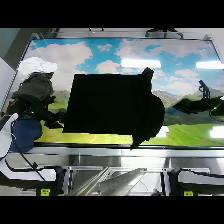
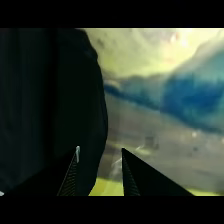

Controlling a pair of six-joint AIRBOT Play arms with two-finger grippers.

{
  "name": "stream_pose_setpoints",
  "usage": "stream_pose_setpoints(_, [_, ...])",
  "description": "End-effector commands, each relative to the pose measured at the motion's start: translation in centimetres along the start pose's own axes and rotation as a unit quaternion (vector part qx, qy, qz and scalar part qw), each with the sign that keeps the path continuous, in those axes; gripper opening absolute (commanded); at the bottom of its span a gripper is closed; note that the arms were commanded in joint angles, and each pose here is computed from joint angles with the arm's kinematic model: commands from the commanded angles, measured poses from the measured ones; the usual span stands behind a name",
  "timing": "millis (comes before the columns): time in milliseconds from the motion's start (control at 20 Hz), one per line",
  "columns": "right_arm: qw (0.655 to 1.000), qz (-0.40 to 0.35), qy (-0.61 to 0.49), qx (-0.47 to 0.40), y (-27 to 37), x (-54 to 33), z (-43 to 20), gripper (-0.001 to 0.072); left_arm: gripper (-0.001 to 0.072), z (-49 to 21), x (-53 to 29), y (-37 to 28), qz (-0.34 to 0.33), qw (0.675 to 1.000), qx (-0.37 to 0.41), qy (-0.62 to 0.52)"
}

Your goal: Fold the shirts.

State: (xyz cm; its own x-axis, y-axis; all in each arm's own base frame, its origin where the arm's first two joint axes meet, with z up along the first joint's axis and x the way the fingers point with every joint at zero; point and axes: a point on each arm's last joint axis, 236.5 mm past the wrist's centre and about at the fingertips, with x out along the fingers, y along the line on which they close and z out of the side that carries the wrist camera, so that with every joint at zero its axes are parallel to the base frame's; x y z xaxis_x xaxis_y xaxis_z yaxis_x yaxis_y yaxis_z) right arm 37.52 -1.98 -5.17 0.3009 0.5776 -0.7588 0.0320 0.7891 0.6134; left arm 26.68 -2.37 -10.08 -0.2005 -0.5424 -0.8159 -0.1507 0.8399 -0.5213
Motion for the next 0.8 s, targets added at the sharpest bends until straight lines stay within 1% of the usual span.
stream_pose_setpoints(0, [0.998, 0.018, 0.054, 0.001, 0.5, 2.9, -2.4, 0.0329, 0.069, -1.7, 2.3, 0.9, 0.002, 1.0, -0.008, 0.011])
stream_pose_setpoints(50, [0.998, 0.022, 0.067, -0.003, 0.9, 3.8, -2.8, 0.0329, 0.0616, -1.3, 2.3, 0.1, -0.013, 1.0, -0.006, 0.003])
stream_pose_setpoints(100, [0.996, 0.026, 0.081, -0.007, 1.4, 4.6, -3.3, 0.0329, 0.0589, -0.8, 2.3, -0.8, -0.034, 0.999, 0.002, -0.007])
stream_pose_setpoints(200, [0.994, 0.034, 0.105, -0.012, 2.1, 5.9, -4.3, 0.0329, 0.0587, 0.0, 2.1, -2.4, -0.065, 0.998, 0.011, -0.023])
stream_pose_setpoints(250, [0.993, 0.037, 0.115, -0.014, 2.4, 6.3, -4.7, 0.0329, 0.0539, 0.1, 2.1, -3.1, -0.077, 0.996, 0.019, -0.026])
stream_pose_setpoints(300, [0.991, 0.04, 0.123, -0.016, 2.7, 6.7, -5.0, 0.0329, 0.0226, 0.0, 2.0, -3.4, -0.084, 0.996, 0.029, -0.025])
stream_pose_setpoints(350, [0.99, 0.043, 0.131, -0.018, 2.9, 7.0, -5.4, 0.0329, 0.0016, -0.2, 2.0, -3.8, -0.092, 0.995, 0.039, -0.023])
stream_pose_setpoints(500, [0.989, 0.039, 0.144, -0.023, 2.8, 7.3, -6.0, 0.0329, 0.0011, 0.0, 1.9, -3.9, -0.095, 0.994, 0.04, -0.026])
stream_pose_setpoints(600, [0.987, 0.018, 0.158, -0.03, 1.6, 6.7, -6.5, 0.0329, 0.0011, 0.0, 1.9, -3.9, -0.094, 0.994, 0.041, -0.026])
stream_pose_setpoints(750, [0.993, 0.009, 0.119, -0.016, 0.7, 4.3, -5.0, 0.033, 0.0011, 0.0, 1.9, -3.9, -0.094, 0.994, 0.041, -0.026])
